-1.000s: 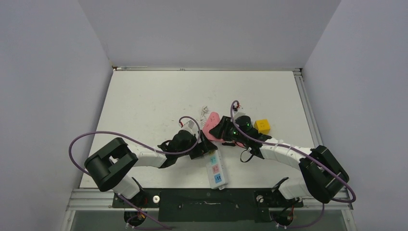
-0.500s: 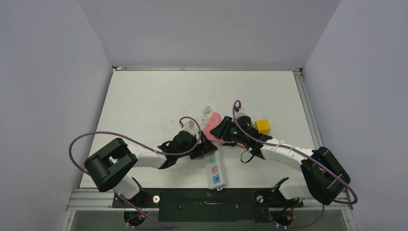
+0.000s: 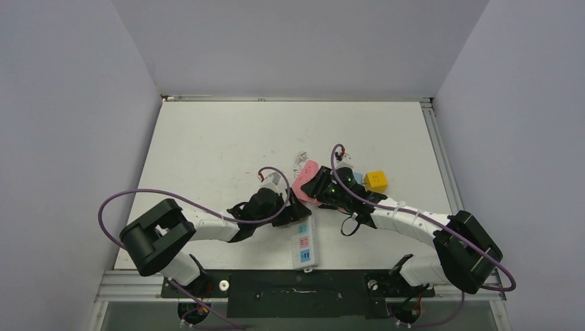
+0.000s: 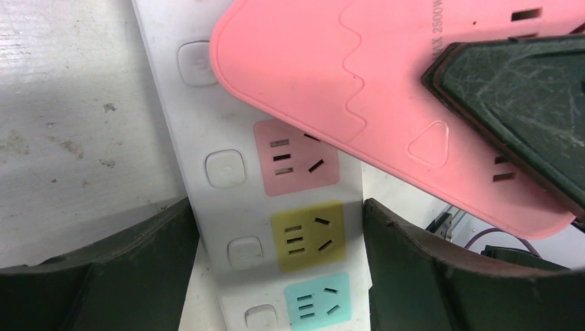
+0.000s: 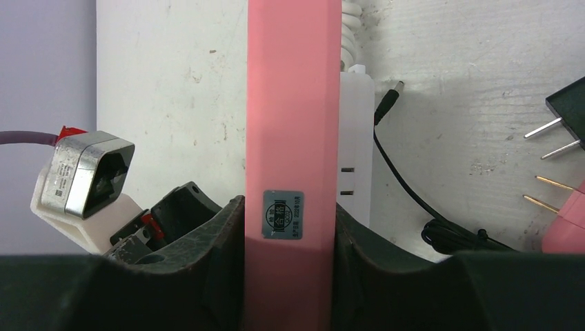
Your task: Pull the plug off the socket
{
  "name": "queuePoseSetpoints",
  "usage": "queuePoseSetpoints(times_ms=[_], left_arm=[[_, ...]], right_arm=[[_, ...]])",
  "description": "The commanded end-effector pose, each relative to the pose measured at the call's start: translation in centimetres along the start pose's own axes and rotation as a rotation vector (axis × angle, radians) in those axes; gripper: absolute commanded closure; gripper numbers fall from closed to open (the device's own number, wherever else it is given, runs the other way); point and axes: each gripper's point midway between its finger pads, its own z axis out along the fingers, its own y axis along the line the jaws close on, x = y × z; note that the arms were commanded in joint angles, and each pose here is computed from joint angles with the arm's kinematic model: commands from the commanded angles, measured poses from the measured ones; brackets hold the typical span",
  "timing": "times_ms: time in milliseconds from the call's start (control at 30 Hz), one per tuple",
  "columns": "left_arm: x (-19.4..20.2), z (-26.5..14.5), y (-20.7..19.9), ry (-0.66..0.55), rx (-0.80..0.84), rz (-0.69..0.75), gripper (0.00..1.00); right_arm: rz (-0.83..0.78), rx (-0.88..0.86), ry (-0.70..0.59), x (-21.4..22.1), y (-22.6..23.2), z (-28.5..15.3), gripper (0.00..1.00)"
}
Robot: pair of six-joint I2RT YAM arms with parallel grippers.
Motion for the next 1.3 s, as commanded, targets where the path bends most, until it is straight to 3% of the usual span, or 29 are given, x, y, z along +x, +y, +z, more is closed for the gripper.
queuePoseSetpoints(times_ms=[0,367,700,1133,1267], left_arm=[[3.0,-0.6,7.3,0.083,-0.24,0.042,0.63],[3.8,-0.3,7.4,0.1,-0.17,-0.094,0.69],[3.6,-0.4,7.9,0.095,-0.172,-0.111,0.69],[3.2,-0.9,8.0,0.083,-0.19,-0.054,0.7],[2.2,-1.2,6.0,0.055,-0.117,-0.031,0.61]], right_arm=[[0.003,-0.067,-0.101,-2.8,3.2,-0.8,0.95],[-0.028,-0.093,-0.121,-1.0,0.8,-2.2,0.95],[0.004,-0.03,-0.153,-0.6,-1.8,-3.3,0.95],[0.071,-0.104,-0.266,-4.0,1.4,-3.7,0.95],[0.095,-0.152,-0.298,-4.8,2.5,-4.1,0.95]])
